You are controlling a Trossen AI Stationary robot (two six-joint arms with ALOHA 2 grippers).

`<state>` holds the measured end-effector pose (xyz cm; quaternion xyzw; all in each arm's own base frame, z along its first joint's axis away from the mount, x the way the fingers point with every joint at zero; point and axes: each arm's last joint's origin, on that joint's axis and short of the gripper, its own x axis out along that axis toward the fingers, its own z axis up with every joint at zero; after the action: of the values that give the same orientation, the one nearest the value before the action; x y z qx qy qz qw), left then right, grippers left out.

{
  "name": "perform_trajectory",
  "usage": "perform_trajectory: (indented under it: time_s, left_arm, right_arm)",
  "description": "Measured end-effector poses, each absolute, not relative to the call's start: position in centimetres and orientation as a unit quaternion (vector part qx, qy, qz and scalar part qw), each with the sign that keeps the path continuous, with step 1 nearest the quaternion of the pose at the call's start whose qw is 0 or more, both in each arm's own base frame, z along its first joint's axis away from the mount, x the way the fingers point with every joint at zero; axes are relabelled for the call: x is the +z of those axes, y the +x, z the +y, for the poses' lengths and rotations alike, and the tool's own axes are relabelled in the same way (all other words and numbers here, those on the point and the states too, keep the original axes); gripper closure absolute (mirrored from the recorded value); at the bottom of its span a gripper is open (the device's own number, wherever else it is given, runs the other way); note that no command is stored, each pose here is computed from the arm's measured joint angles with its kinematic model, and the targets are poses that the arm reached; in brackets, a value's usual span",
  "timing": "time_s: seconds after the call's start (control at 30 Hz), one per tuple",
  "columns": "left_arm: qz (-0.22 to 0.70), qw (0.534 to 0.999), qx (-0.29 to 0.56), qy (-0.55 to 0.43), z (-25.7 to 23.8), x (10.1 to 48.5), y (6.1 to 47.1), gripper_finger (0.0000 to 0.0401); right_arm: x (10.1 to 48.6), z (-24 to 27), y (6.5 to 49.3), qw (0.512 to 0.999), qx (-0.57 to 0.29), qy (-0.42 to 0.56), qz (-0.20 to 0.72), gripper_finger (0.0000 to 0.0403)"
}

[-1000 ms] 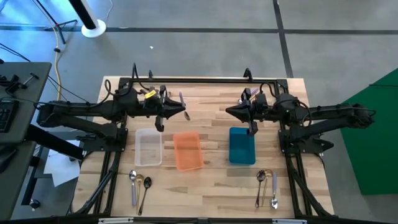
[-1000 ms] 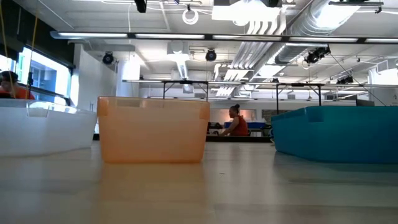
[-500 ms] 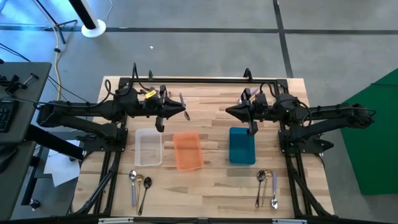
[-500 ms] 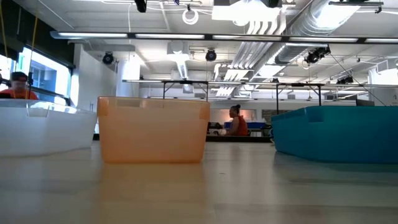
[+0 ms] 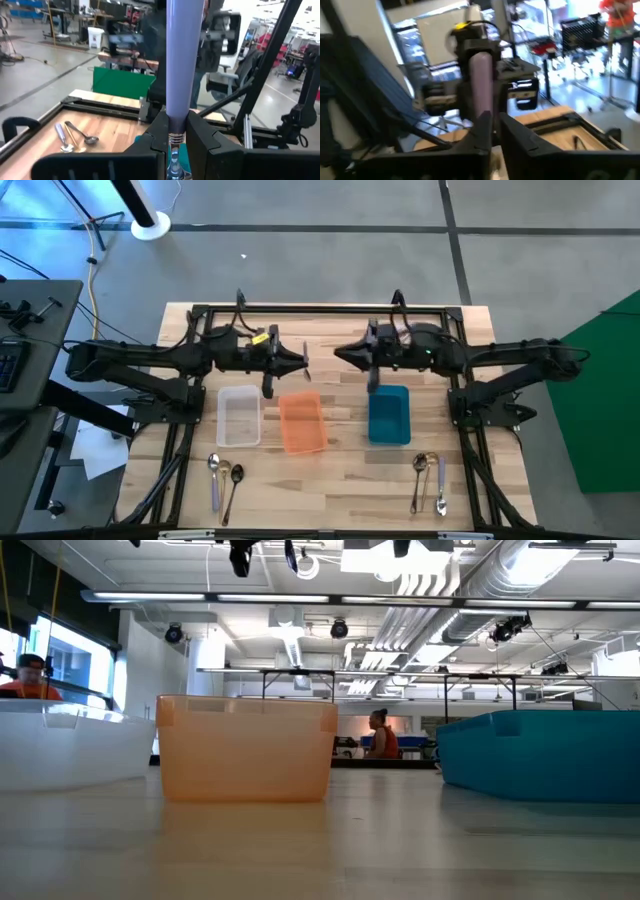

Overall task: Sort silverware by color (type)
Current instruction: Put the top left purple spoon into the blue bin

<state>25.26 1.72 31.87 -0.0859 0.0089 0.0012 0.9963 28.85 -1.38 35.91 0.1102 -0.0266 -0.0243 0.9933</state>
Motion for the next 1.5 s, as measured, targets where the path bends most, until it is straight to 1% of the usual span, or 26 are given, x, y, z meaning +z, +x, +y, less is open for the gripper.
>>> perform_trajectory:
  time_s: [0.13, 0.3, 0.37, 0.47, 0.7, 0.83, 0.93, 1.13, 1.23, 1.37, 1.5]
  left_arm:
    - [0.019, 0.996, 0.004, -0.087, 1.8, 31.4, 25.6, 0.038]
    - [0.014, 0.996, 0.007, -0.087, 2.0, 31.5, 25.6, 0.038]
    - [0.013, 0.996, 0.007, -0.086, 2.0, 31.5, 25.6, 0.038]
    - [0.018, 0.996, 0.007, -0.086, 2.0, 31.3, 25.9, 0.038]
    - [0.037, 0.995, 0.008, -0.088, 2.1, 30.3, 26.7, 0.038]
    - [0.026, 0.996, 0.011, -0.088, 2.3, 30.7, 26.4, 0.038]
    - [0.019, 0.996, 0.017, -0.087, 2.6, 31.0, 26.2, 0.038]
    - [0.013, 0.996, 0.023, -0.087, 2.9, 31.2, 26.1, 0.038]
    - [0.014, 0.996, 0.022, -0.087, 2.9, 31.1, 26.2, 0.038]
    - [0.012, 0.996, 0.016, -0.087, 2.8, 31.0, 26.3, 0.038]
    - [0.012, 0.996, 0.016, -0.087, 2.8, 31.0, 26.3, 0.038]
  right_arm:
    - [37.0, -1.4, 30.3, 0.994, -0.026, 0.104, -0.008, 0.031]
    - [37.3, -1.5, 31.6, 0.996, -0.032, 0.086, -0.002, 0.023]
    - [37.2, -1.6, 32.1, 0.996, -0.033, 0.083, -0.002, 0.021]
    - [36.5, -1.6, 33.2, 0.996, -0.034, 0.083, 0.008, 0.0197]
    - [36.0, -1.6, 34.4, 0.995, -0.033, 0.091, 0.01, 0.0194]
    - [36.2, -1.6, 34.2, 0.995, -0.033, 0.091, 0.011, 0.0206]
    - [36.5, -1.6, 34.0, 0.995, -0.032, 0.091, 0.005, 0.0228]
    - [36.6, -1.6, 34.0, 0.994, -0.034, 0.102, 0.004, 0.0289]
    - [36.5, -1.6, 34.0, 0.993, -0.034, 0.112, 0.004, 0.0305]
    - [36.6, -1.6, 34.0, 0.993, -0.034, 0.113, 0.003, 0.0305]
    - [36.6, -1.6, 34.0, 0.993, -0.032, 0.113, 0.003, 0.0288]
